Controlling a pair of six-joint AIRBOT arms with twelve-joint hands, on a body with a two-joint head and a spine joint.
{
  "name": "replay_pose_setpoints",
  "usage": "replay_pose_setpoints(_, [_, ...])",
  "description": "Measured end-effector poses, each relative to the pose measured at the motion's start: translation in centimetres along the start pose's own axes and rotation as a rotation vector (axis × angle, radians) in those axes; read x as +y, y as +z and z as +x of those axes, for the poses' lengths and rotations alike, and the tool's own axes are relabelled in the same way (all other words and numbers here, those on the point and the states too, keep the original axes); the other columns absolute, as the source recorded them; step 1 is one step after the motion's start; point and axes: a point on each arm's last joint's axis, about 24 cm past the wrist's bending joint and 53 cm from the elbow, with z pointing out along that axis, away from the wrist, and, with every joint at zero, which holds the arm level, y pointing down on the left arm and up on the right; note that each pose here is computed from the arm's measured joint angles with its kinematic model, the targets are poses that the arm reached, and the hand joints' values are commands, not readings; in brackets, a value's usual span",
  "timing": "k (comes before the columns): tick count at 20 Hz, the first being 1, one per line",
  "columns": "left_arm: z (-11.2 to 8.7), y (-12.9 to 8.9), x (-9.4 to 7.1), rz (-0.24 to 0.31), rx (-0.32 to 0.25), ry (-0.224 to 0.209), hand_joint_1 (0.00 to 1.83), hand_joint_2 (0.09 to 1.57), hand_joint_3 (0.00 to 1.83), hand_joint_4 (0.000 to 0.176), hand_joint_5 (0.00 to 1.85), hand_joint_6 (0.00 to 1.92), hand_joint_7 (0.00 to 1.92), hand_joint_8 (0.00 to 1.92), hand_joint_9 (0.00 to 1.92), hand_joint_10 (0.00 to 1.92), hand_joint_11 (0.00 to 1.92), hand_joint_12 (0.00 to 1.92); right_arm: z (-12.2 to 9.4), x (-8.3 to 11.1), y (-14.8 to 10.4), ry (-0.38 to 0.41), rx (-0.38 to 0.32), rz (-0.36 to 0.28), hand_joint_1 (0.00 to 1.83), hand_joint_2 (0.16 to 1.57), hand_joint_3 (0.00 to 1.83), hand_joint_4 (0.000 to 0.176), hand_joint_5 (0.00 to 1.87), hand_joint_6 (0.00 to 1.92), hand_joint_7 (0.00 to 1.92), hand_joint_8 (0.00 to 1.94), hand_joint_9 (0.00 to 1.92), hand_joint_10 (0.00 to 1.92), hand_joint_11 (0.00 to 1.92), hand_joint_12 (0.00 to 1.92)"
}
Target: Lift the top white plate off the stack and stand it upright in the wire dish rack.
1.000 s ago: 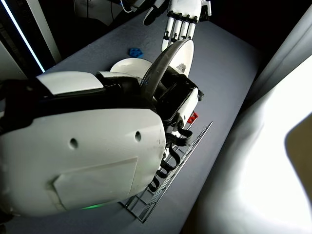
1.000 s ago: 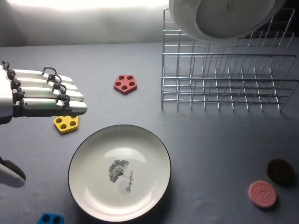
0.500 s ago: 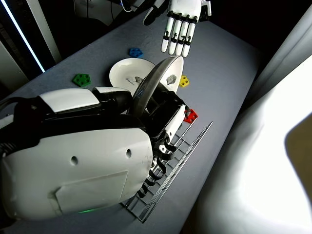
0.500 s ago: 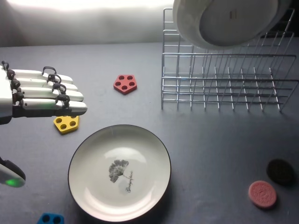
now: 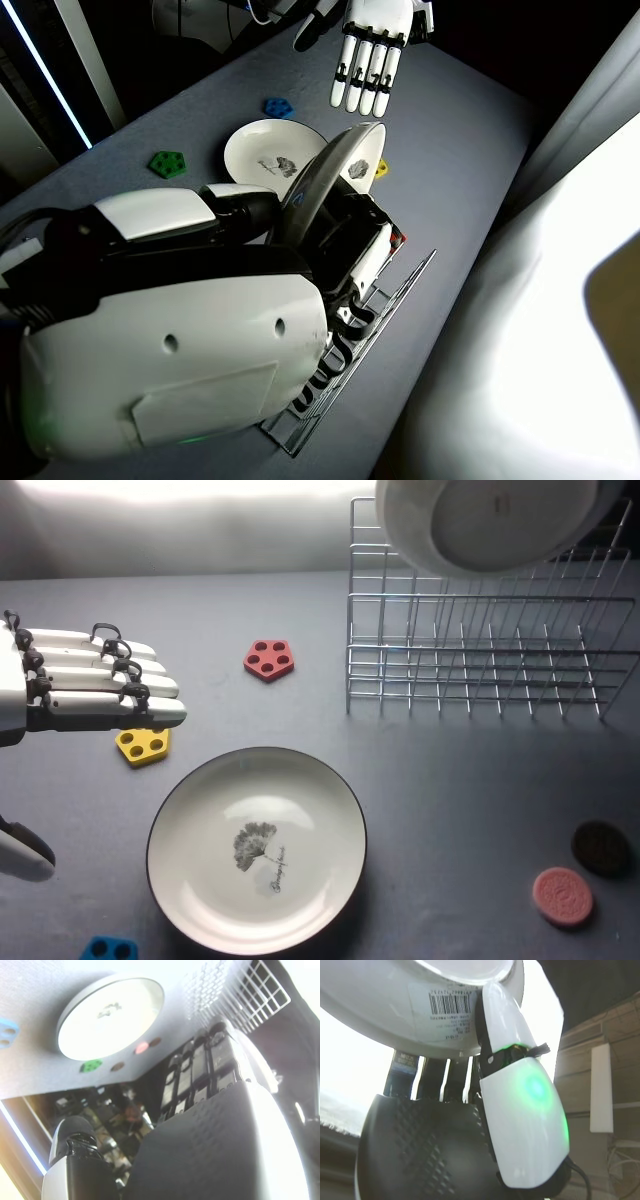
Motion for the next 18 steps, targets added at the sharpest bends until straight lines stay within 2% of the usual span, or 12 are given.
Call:
replay_pose_setpoints(4, [0.0,0.0,0.0,0.001,0.001,0.0,0.21,0.98,0.0,0.0,0.05,0.01,0.05,0.01,0.06,0.01,0.08,0.01,-1.4,0.1,0.2,-0.013,-0.03,-0.003,1.48,1.15,0.0,0.0,0.78,1.2,0.81,0.92,0.95,1.01,0.72,1.65])
replay_pose_setpoints(8, [0.0,0.0,0.0,0.0,0.001,0.001,0.22,0.99,0.0,0.0,0.05,0.0,0.05,0.0,0.05,0.0,0.06,0.0,-2.0,-1.4,1.0,-0.006,-0.033,0.025,1.48,1.15,0.0,0.0,0.78,1.2,0.83,0.88,0.95,1.01,0.74,1.62])
replay_pose_setpoints(10, [0.0,0.0,0.0,0.001,0.001,0.001,0.21,0.98,0.0,0.0,0.05,0.0,0.06,0.0,0.06,0.01,0.08,0.01,-2.3,-1.7,1.1,0.002,-0.032,0.027,1.47,1.17,0.0,0.0,0.75,1.28,0.79,0.91,0.9,1.06,0.72,1.65])
replay_pose_setpoints(18, [0.0,0.0,0.0,0.002,0.002,0.001,0.23,0.99,0.0,0.0,0.02,0.0,0.02,0.0,0.03,0.0,0.05,0.0,-3.4,-3.5,2.0,0.028,-0.046,0.044,1.48,1.15,0.0,0.0,0.77,1.23,0.82,0.9,0.94,1.01,0.75,1.63])
